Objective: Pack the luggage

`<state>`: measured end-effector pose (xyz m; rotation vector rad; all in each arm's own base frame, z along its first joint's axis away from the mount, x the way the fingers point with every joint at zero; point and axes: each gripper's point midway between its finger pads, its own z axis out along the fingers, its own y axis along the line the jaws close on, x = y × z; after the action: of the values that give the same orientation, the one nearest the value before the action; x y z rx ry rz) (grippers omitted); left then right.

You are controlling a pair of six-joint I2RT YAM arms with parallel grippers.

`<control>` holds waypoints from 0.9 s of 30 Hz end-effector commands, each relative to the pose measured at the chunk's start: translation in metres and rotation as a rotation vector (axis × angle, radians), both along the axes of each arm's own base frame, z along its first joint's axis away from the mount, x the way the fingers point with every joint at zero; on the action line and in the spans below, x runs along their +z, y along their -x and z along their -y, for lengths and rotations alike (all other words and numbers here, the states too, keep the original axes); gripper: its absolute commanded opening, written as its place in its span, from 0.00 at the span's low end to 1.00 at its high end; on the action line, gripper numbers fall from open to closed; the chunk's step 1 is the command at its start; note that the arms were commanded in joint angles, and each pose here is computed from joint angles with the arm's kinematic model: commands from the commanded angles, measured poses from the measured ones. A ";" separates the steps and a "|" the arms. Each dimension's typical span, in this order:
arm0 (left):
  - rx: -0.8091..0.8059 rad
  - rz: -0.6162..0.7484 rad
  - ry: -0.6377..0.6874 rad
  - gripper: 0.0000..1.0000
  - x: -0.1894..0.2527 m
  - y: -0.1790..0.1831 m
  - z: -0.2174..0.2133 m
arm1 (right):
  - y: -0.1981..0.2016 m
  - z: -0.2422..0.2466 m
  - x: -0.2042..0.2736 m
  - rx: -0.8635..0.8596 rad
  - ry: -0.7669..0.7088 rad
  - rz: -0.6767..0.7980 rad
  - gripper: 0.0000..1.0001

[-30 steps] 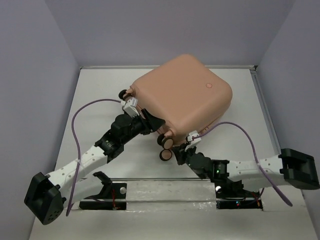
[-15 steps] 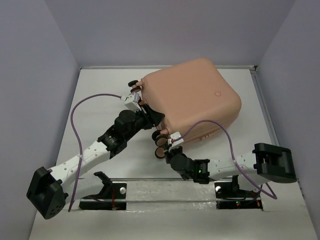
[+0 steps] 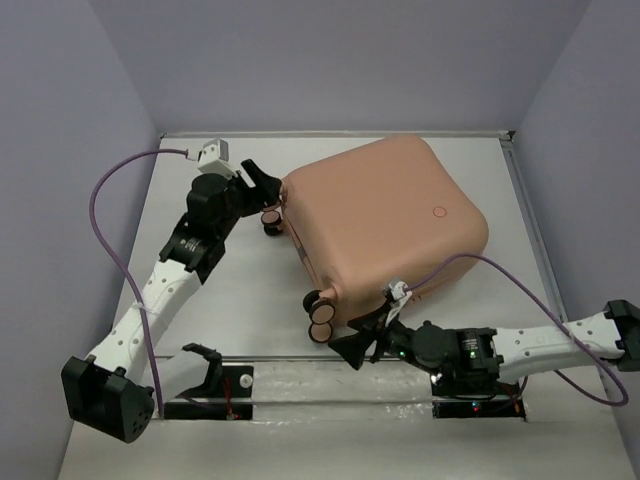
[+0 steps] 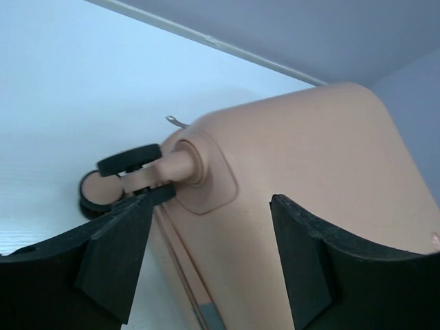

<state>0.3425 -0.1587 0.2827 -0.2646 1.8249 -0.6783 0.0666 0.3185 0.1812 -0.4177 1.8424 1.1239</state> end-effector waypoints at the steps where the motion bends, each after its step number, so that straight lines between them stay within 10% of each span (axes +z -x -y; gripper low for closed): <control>1: 0.072 -0.042 -0.237 0.83 -0.004 -0.007 -0.046 | 0.009 0.031 -0.015 0.016 0.011 -0.098 0.86; 27: -0.336 -0.071 -0.288 0.85 -0.071 -0.061 -0.008 | -0.079 0.165 -0.021 -0.664 0.194 -0.183 0.81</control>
<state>0.3885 -0.1413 0.1777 0.1519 2.1441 -0.5841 0.1267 0.1774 0.1443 0.1003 2.1104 0.6141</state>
